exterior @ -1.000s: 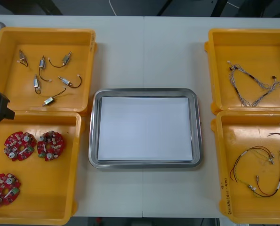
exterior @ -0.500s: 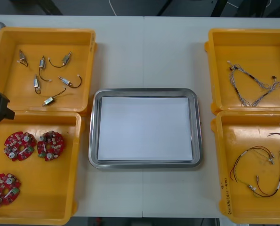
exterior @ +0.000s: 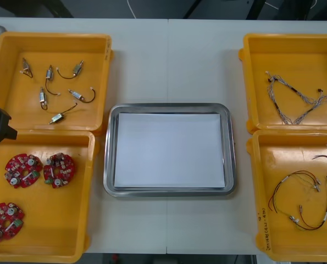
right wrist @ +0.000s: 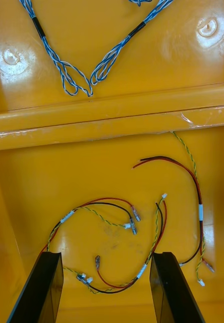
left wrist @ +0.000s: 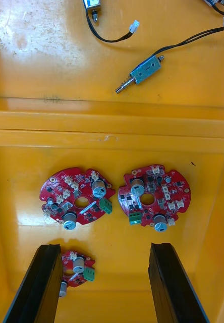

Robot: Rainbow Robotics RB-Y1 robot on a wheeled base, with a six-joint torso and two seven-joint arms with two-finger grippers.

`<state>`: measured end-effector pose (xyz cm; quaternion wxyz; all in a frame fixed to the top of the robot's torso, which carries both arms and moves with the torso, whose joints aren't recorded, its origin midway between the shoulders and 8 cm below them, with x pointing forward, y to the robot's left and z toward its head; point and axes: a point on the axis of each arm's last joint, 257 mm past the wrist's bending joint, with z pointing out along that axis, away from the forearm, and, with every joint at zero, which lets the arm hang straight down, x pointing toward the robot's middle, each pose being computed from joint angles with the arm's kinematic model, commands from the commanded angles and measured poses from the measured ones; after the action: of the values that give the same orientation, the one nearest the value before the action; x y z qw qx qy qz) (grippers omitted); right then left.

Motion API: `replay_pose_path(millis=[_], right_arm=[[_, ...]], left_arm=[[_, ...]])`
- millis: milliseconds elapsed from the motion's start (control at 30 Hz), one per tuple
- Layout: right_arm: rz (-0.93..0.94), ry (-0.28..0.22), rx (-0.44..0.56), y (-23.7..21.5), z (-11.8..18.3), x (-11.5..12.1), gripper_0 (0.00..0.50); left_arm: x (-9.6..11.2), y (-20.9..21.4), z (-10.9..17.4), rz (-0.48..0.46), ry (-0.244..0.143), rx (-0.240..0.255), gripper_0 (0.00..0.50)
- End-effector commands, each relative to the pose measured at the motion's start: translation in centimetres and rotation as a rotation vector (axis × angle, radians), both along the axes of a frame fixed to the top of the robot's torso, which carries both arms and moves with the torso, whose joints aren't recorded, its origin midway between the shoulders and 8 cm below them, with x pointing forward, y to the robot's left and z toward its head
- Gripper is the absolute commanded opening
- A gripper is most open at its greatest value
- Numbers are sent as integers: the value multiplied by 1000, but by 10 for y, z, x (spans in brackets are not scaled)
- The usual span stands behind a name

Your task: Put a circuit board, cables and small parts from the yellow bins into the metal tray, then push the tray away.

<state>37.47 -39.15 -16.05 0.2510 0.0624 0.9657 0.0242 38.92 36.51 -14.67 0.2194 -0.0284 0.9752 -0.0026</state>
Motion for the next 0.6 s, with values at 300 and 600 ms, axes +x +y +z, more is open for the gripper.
replay_pose_path(millis=[300,600], right_arm=[[-25,14,-29,-10,1,-5,500],[-25,14,-29,-10,1,-5,500]], left_arm=[[-3,12,12,-39,-21,56,500],[-3,12,12,-39,-21,56,500]])
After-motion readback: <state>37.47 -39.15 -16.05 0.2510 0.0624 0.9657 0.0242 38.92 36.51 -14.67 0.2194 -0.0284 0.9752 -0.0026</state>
